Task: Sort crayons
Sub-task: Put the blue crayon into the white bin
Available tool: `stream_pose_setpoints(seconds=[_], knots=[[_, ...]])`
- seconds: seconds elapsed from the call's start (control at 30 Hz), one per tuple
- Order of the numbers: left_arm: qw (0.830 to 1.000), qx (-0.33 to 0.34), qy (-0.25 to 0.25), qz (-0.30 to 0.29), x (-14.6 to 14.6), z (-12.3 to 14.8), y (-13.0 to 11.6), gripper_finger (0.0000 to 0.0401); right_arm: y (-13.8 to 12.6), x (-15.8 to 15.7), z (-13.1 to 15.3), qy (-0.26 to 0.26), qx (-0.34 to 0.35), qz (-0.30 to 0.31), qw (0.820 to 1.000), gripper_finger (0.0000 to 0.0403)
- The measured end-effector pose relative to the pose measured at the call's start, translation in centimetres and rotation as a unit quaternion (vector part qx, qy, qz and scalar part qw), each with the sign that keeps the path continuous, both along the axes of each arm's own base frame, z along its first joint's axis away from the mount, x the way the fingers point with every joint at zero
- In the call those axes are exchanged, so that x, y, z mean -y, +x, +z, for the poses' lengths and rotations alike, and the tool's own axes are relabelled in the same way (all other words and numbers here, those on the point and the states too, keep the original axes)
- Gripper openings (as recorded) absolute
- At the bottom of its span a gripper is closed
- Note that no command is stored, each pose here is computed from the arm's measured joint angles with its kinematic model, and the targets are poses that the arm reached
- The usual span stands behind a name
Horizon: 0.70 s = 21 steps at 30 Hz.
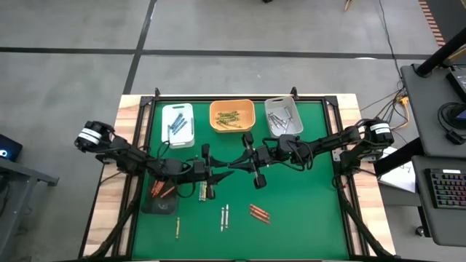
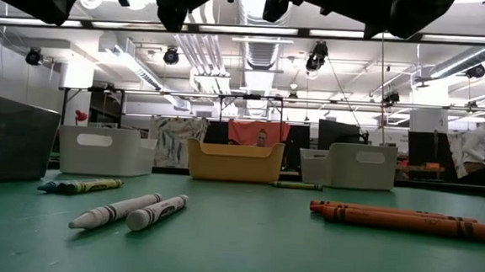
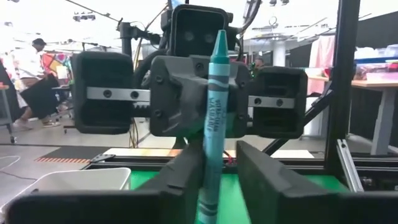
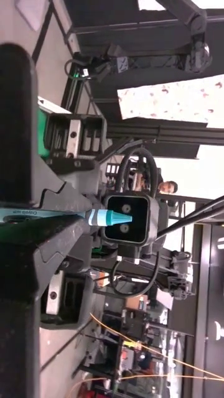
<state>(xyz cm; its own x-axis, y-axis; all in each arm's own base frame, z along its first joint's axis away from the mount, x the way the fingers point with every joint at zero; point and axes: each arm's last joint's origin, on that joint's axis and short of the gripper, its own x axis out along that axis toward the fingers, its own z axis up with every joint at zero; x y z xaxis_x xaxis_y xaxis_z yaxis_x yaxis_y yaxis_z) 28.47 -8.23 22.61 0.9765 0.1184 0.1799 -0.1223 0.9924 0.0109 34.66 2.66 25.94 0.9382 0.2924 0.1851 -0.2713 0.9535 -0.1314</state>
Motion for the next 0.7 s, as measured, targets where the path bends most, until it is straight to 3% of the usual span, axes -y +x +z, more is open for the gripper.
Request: stream_pose_setpoints(seconds=[0.13, 0.4, 0.57, 0.7], knots=[[1.000, 0.000, -0.003, 0.014, -0.2, 0.1, -0.2, 0.0015, 0.0, 0.0, 0.0, 0.027, -0.010, 0.001, 1.000, 0.0013], [0.999, -0.018, -0.005, 0.034, -0.4, 0.1, -0.4, 0.0008, -0.3, 0.3, 0.4, 0.048, -0.030, -0.037, 0.998, 0.0085], [0.989, -0.083, -0.013, 0.123, -1.5, 0.5, -1.4, 0.0004, -1.3, 1.0, 1.1, 0.057, -0.071, -0.122, 0.988, 0.0125], [0.965, -0.160, -0.030, 0.207, -3.8, 0.7, -3.2, 0.0003, -2.2, 1.4, 1.5, 0.065, -0.109, -0.190, 0.974, 0.0140]])
